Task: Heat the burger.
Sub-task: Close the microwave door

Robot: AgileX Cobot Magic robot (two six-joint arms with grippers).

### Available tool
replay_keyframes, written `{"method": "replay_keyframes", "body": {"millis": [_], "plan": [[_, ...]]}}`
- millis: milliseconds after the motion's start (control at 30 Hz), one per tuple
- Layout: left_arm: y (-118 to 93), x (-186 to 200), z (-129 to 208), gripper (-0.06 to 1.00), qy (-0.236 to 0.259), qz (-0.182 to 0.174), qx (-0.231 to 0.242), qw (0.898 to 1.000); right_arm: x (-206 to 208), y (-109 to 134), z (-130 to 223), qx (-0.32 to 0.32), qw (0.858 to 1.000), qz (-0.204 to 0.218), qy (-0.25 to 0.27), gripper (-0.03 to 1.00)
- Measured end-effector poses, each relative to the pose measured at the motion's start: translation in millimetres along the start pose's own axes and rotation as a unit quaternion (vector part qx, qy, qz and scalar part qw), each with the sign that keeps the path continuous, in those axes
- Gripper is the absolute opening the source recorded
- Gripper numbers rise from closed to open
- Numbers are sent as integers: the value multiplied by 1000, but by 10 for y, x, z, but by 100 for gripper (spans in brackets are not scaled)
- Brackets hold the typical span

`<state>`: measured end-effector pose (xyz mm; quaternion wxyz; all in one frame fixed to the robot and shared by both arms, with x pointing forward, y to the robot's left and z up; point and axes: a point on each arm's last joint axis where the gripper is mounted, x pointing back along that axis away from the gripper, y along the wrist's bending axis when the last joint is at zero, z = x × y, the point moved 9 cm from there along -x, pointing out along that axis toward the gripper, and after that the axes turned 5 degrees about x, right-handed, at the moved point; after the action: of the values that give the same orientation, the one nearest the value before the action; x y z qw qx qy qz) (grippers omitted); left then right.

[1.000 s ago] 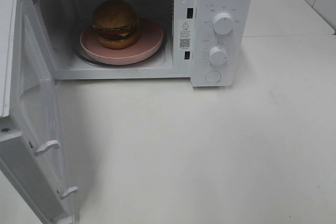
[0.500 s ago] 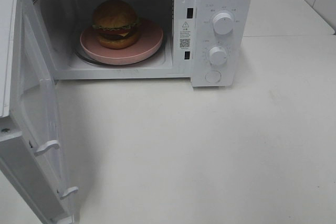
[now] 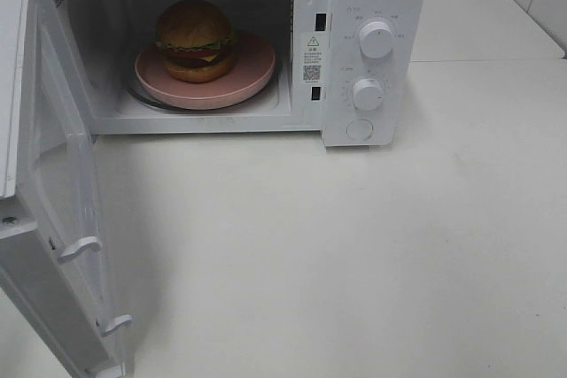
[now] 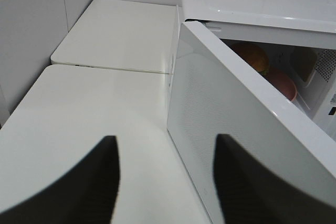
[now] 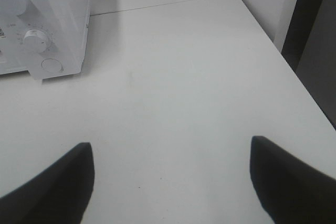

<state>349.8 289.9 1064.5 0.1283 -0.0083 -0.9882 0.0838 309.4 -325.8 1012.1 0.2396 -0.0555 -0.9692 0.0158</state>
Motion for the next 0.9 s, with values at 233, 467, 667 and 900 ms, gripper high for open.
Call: {"method": "replay_keyframes", "body": {"millis": [233, 467, 667, 900], "plan": [[-10, -235, -36, 1, 26, 4, 22, 999, 0, 0, 0, 0, 1000, 0, 0, 76], [59, -441, -152, 0, 13, -11, 16, 1000, 0, 0, 0, 0, 1000, 0, 0, 76], [141, -678, -46, 0, 15, -23, 17, 999, 0, 0, 0, 0, 1000, 0, 0, 76], [305, -894, 144, 0, -57, -43, -16, 997, 0, 0, 0, 0, 1000, 0, 0, 76]]}}
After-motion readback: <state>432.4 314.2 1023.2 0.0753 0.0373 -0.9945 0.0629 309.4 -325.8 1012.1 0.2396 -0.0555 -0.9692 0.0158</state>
